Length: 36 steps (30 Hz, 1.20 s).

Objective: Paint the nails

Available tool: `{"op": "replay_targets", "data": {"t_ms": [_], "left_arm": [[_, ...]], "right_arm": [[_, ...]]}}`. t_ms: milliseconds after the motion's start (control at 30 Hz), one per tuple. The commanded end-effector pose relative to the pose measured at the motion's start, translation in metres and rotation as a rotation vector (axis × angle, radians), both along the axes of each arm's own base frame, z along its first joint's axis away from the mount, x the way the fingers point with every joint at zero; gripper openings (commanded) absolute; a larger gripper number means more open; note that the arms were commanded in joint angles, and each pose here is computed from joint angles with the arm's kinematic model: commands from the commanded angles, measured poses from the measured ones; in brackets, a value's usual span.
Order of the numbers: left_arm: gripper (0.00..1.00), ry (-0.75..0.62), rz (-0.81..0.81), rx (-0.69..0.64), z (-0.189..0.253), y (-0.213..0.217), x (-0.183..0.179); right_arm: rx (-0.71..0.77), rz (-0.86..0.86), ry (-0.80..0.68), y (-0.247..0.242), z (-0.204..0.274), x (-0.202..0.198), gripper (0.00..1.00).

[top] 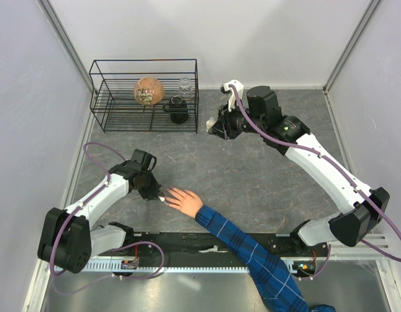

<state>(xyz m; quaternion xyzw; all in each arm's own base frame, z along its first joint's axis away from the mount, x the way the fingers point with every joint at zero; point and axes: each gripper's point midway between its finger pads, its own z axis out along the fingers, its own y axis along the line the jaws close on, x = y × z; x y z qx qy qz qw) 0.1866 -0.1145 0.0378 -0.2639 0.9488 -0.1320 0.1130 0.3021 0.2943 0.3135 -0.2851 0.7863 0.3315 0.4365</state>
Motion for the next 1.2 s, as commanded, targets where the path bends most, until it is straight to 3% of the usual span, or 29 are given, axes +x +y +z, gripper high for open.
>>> {"op": "replay_targets", "data": {"t_ms": [0, 1167], "left_arm": [[0.02, -0.041, 0.018, 0.019, 0.005, 0.003, 0.013], [0.02, -0.059, 0.010, 0.039, 0.007, 0.004, 0.022]], "right_arm": [[0.051, 0.012, -0.059, 0.003, 0.022, 0.002, 0.00], [0.048, 0.010, -0.053, 0.003, 0.020, 0.003, 0.00]]}}
